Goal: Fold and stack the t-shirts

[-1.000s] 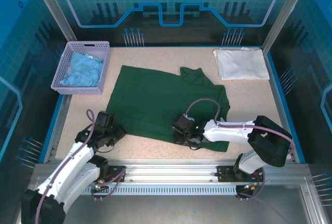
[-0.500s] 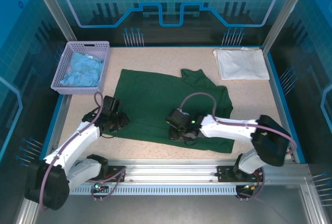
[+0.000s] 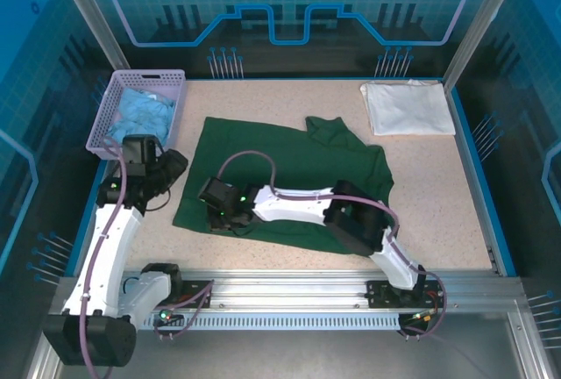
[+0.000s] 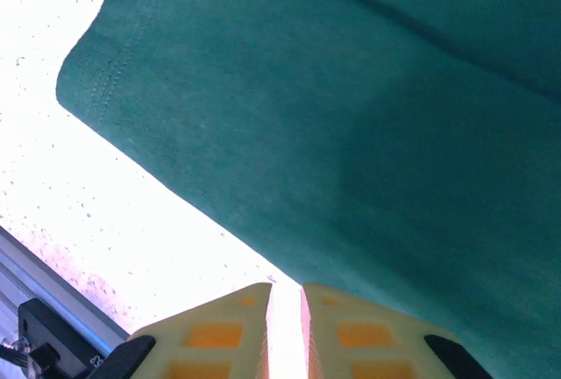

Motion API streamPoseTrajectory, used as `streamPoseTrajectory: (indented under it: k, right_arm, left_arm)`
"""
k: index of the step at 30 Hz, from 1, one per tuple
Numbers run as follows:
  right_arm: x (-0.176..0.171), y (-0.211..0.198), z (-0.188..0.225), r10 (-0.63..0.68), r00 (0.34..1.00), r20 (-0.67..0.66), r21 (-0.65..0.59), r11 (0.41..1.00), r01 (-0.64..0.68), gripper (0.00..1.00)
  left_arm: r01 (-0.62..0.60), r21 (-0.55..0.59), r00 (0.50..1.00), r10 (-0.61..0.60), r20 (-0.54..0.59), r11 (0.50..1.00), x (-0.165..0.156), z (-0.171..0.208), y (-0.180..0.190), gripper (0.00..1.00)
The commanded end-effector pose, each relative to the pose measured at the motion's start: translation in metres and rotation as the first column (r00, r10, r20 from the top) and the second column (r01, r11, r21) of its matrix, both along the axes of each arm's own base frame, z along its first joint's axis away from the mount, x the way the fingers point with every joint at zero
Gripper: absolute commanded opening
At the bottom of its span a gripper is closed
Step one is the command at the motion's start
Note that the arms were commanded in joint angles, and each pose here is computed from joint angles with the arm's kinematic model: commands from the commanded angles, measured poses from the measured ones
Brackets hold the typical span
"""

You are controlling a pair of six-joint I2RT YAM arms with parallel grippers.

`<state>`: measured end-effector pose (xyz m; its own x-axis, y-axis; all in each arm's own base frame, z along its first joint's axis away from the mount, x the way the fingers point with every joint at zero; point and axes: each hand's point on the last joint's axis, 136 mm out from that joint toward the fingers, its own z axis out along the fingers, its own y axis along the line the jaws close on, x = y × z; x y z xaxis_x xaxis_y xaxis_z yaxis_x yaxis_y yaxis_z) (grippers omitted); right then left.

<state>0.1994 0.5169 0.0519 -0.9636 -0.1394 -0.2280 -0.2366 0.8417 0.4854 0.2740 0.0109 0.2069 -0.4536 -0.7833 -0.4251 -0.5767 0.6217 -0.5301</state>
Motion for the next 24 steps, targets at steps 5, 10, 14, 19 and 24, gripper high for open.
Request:
streamPoseTrajectory:
  k: [5,10,14,19,24]
  right_arm:
    - [-0.004,0.031,-0.019,0.116,0.993,0.007,-0.071,0.991,-0.115,0.16]
    - [-0.001,0.035,-0.046,0.131,0.991,-0.009,-0.139,0.981,-0.131,0.16]
    - [-0.013,0.031,-0.066,0.153,0.984,-0.086,-0.178,0.970,-0.166,0.14]
    - [-0.043,0.026,-0.073,0.214,0.960,-0.181,-0.175,0.954,-0.245,0.13]
    - [-0.080,0.020,-0.077,0.271,0.924,-0.271,-0.168,0.932,-0.322,0.13]
  left_arm:
    - [0.004,-0.018,1.000,-0.005,-0.030,1.000,-0.002,-0.003,0.017,0.53]
    - [0.025,0.009,0.999,-0.025,-0.040,1.000,0.004,-0.013,0.020,0.55]
    - [0.039,0.001,0.998,-0.039,-0.047,0.999,0.005,-0.020,0.018,0.56]
    - [0.024,0.009,0.999,-0.024,-0.037,1.000,0.002,-0.018,0.022,0.57]
    - [-0.021,-0.011,0.999,0.021,-0.034,1.000,-0.001,-0.020,0.031,0.58]
